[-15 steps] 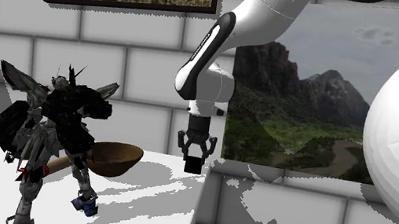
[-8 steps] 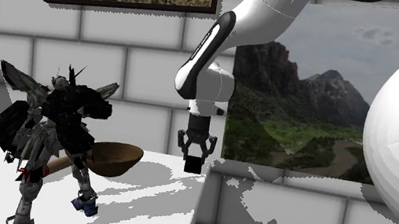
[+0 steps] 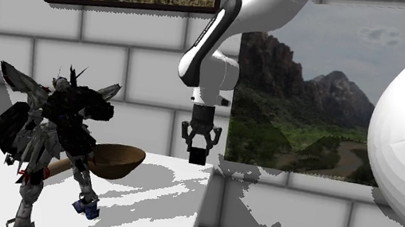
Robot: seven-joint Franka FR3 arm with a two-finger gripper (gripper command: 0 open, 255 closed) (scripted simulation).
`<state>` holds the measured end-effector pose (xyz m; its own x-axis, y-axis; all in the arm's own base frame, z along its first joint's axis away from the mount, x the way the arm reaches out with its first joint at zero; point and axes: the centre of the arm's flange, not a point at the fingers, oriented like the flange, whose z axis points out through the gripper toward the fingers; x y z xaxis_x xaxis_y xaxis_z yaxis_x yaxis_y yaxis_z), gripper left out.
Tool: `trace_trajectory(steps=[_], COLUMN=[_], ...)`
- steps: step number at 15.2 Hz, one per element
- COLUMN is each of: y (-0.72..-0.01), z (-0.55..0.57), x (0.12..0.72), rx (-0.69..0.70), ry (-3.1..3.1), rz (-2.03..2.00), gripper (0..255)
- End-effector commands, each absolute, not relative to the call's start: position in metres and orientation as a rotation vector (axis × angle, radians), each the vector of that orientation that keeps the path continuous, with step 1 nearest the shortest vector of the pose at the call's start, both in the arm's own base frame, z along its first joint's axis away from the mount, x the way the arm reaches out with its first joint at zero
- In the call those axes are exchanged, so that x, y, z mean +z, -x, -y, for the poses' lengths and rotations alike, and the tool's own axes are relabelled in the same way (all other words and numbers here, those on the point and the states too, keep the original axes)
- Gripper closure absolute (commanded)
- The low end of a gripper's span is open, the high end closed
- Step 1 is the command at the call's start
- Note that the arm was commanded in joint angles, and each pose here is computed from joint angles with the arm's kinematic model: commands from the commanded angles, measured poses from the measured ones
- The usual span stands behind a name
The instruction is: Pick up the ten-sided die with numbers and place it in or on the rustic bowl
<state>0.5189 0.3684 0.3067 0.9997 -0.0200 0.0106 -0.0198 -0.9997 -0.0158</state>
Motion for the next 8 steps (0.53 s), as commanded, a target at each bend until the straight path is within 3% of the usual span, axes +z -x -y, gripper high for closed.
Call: trace_trajectory(steps=[1, 8], y=[-0.519, -0.519], z=[-0.368, -0.368], x=[0.317, 0.354], rx=[-0.016, -0.016], ry=[3.126, 3.126], rz=[-0.031, -0.031], gripper=[255, 255])
